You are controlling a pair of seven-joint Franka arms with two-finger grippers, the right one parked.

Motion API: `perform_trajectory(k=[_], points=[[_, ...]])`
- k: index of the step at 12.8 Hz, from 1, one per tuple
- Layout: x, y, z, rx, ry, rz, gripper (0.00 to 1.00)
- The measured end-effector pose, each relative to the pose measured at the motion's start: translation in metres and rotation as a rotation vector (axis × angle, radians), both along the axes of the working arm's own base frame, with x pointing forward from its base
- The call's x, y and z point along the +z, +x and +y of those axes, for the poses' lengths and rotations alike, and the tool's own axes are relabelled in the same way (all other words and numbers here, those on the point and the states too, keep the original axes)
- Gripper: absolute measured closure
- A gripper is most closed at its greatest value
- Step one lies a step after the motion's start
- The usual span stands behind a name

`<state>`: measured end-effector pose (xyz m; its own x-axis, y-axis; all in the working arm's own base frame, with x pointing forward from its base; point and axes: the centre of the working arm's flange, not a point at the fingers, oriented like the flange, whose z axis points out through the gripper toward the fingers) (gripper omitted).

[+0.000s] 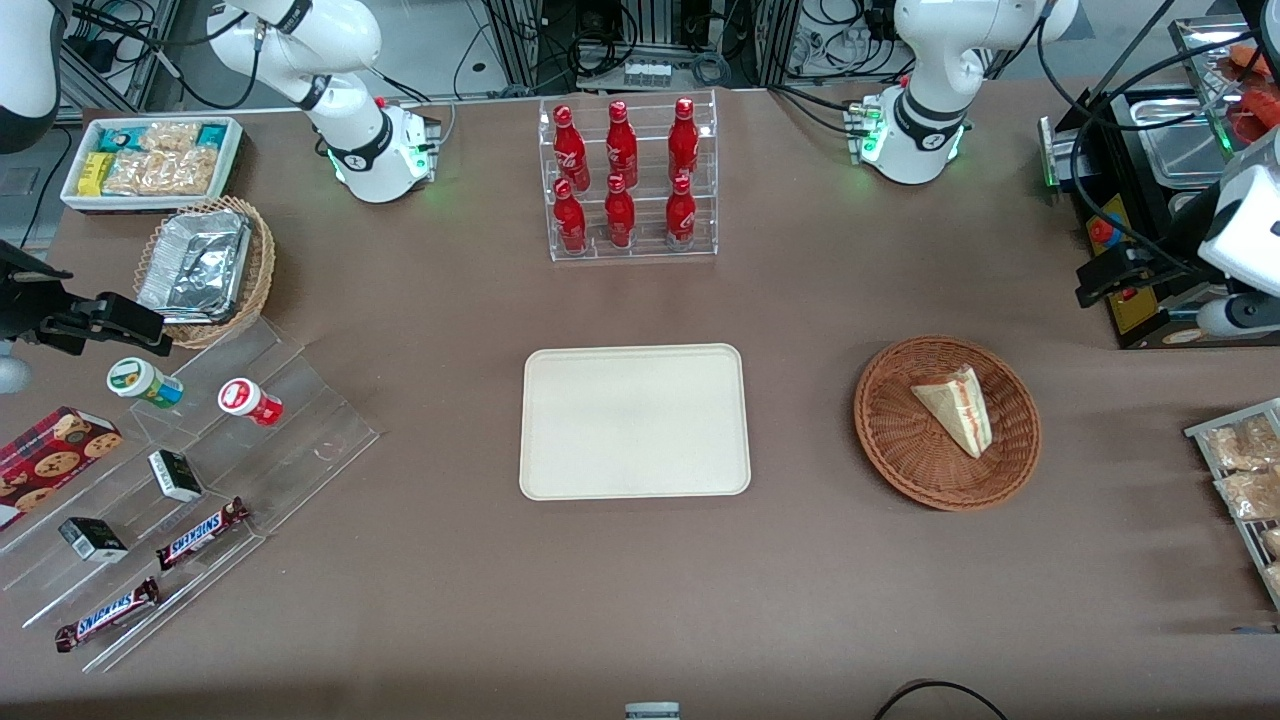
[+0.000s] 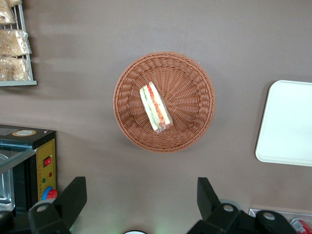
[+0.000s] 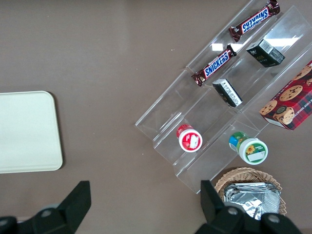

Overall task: Place sandwich from basket to tray
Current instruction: 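Move the left gripper over the wrapped sandwich in the wicker basket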

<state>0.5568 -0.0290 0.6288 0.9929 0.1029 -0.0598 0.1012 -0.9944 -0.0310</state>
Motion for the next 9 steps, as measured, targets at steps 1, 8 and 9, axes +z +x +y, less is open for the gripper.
perform_trajectory(k=[1, 8, 9], points=[[0.0, -0.001, 0.0, -0.005, 0.0, 0.002, 0.0], [-0.091, 0.006, 0.006, -0.012, 0.014, 0.03, 0.0], [-0.109, 0.005, 0.007, 0.017, 0.016, 0.031, 0.0]])
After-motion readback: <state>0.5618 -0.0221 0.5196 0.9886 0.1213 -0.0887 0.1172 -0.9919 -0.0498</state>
